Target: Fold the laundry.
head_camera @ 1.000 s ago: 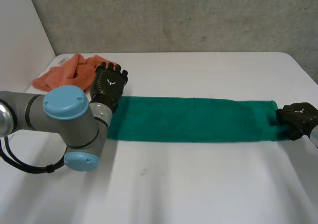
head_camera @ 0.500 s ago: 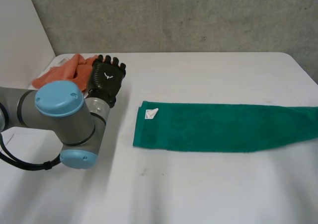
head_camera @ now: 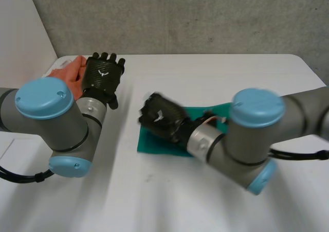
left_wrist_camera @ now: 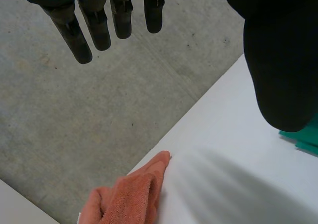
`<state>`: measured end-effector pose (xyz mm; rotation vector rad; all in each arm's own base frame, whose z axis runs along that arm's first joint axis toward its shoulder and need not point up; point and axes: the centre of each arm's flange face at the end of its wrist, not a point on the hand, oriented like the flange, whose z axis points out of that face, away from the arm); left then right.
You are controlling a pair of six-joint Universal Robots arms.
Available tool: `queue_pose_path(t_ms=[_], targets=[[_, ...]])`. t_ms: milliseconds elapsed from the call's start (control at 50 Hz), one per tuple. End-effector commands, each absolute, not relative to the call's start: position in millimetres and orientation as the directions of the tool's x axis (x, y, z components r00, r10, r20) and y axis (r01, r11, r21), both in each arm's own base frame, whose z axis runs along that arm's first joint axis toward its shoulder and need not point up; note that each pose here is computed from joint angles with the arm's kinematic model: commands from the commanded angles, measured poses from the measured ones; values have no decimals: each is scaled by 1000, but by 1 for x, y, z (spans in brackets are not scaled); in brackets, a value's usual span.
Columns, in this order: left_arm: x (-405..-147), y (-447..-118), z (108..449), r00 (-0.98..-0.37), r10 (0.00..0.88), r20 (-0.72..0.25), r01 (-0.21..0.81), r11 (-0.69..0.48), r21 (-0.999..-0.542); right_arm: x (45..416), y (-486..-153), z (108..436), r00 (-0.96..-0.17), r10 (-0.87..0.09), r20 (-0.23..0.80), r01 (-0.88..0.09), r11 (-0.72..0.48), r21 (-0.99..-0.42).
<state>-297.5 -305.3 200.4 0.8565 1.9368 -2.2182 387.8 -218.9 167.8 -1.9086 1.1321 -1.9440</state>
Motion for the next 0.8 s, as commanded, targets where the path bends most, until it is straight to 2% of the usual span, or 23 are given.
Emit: queue_pose_path(t_ms=[20, 40, 60, 100, 120, 180, 200, 280, 400, 500, 580, 660, 680, 760, 800], targets=[[-300, -303, 195, -835, 309, -455, 413, -195, -890, 398, -217, 153, -166, -647, 744, -399, -646, -651], [-301, -303, 195, -835, 311, -455, 412, -195, -890, 397, -220, 154, -193, -648, 736, -420, -624, -660], [-301, -302, 195, -834, 313, -455, 412, -197, -890, 393, -226, 160, -267, -650, 711, -454, -567, -688], [-307, -297, 195, -828, 331, -454, 406, -206, -890, 386, -235, 171, -365, -648, 669, -472, -491, -733], [-310, -295, 196, -825, 338, -453, 403, -211, -890, 372, -247, 179, -466, -646, 605, -476, -394, -786], [-319, -286, 196, -815, 362, -453, 394, -228, -890, 339, -271, 192, -614, -621, 487, -449, -233, -863], [-322, -285, 197, -812, 369, -453, 391, -232, -890, 319, -278, 195, -670, -617, 412, -421, -141, -896], [-334, -271, 196, -786, 420, -454, 376, -258, -890, 283, -279, 187, -739, -617, 270, -381, 53, -923], [-348, -261, 184, -757, 468, -456, 376, -259, -890, 246, -273, 149, -762, -618, 193, -405, 222, -887], [-351, -261, 180, -752, 476, -457, 379, -256, -889, 234, -278, 130, -764, -613, 202, -417, 231, -879], [-350, -262, 179, -753, 473, -457, 381, -252, -889, 229, -285, 115, -751, -604, 268, -477, 214, -853], [-349, -261, 178, -752, 475, -458, 385, -247, -889, 218, -297, 120, -758, -533, 376, -534, 175, -827], [-348, -260, 179, -753, 475, -456, 384, -246, -890, 214, -303, 126, -757, -490, 433, -561, 145, -815], [-345, -259, 182, -755, 469, -457, 386, -246, -889, 218, -314, 152, -708, -416, 571, -638, 30, -769], [-341, -260, 190, -763, 458, -455, 381, -250, -890, 226, -313, 162, -672, -413, 615, -668, -21, -744]])
